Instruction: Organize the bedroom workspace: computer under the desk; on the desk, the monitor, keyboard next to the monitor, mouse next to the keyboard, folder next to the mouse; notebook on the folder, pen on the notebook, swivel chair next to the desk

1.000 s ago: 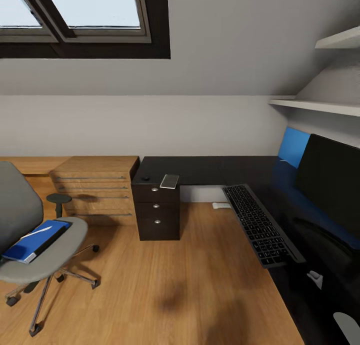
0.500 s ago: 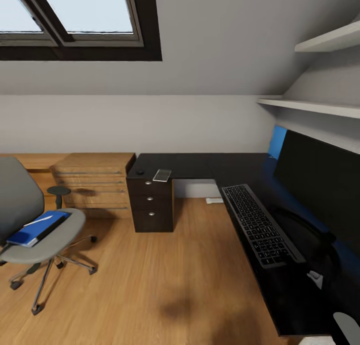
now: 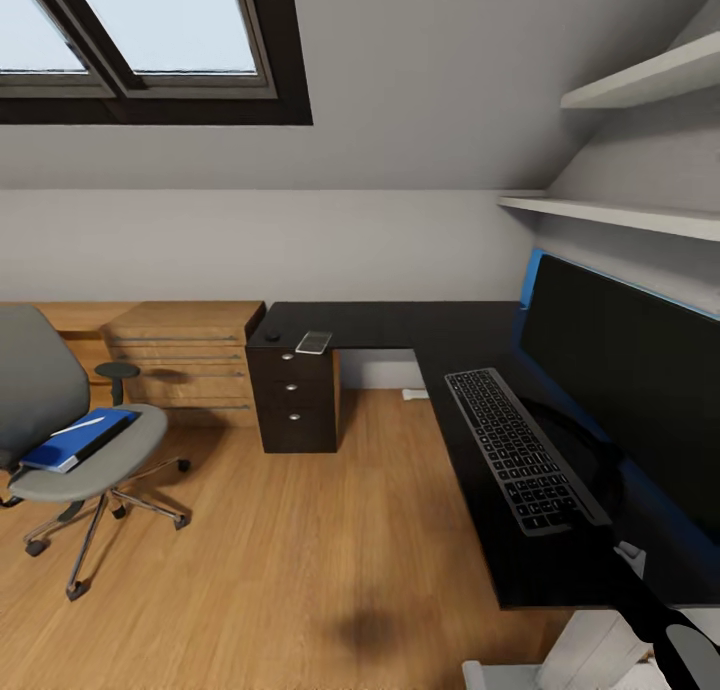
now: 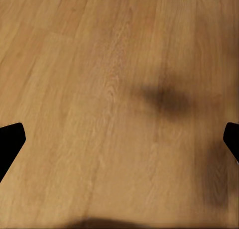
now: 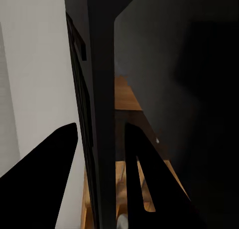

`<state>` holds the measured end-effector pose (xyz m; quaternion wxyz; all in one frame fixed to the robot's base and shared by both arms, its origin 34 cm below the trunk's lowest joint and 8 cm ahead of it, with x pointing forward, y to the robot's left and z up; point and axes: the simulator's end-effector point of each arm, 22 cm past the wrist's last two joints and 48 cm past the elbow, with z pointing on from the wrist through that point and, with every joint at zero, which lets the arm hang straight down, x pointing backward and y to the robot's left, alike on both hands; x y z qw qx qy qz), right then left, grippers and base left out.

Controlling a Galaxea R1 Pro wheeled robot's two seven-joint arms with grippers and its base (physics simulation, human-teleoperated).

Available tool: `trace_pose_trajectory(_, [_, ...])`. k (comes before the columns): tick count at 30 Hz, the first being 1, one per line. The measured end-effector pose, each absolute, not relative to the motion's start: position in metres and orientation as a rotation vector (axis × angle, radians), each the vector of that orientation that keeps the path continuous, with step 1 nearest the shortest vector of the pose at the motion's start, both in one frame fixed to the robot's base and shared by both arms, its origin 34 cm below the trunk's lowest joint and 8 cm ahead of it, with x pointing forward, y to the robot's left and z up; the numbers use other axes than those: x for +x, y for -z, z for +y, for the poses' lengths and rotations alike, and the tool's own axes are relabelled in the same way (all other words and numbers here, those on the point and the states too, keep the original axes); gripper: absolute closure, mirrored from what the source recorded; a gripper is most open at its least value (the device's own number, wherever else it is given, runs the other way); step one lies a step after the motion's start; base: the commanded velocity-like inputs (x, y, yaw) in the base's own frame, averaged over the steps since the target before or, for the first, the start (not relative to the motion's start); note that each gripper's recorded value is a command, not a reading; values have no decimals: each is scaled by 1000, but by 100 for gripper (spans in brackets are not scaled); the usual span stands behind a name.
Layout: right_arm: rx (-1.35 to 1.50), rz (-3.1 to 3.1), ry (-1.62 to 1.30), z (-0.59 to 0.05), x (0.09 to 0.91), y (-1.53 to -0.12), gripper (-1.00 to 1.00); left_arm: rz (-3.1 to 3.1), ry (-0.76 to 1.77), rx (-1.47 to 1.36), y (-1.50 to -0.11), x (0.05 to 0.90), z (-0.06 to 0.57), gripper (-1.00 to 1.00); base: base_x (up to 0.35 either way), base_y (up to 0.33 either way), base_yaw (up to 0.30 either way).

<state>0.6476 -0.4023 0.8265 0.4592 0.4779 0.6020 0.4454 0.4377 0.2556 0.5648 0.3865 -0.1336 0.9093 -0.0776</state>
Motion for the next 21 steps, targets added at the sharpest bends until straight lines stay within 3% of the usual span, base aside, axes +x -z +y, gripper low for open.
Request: trace_pose_trajectory(21, [1193, 1475, -1076, -405, 647, -822, 100, 2311, 195, -339, -565, 438, 257, -100, -4, -2, 0])
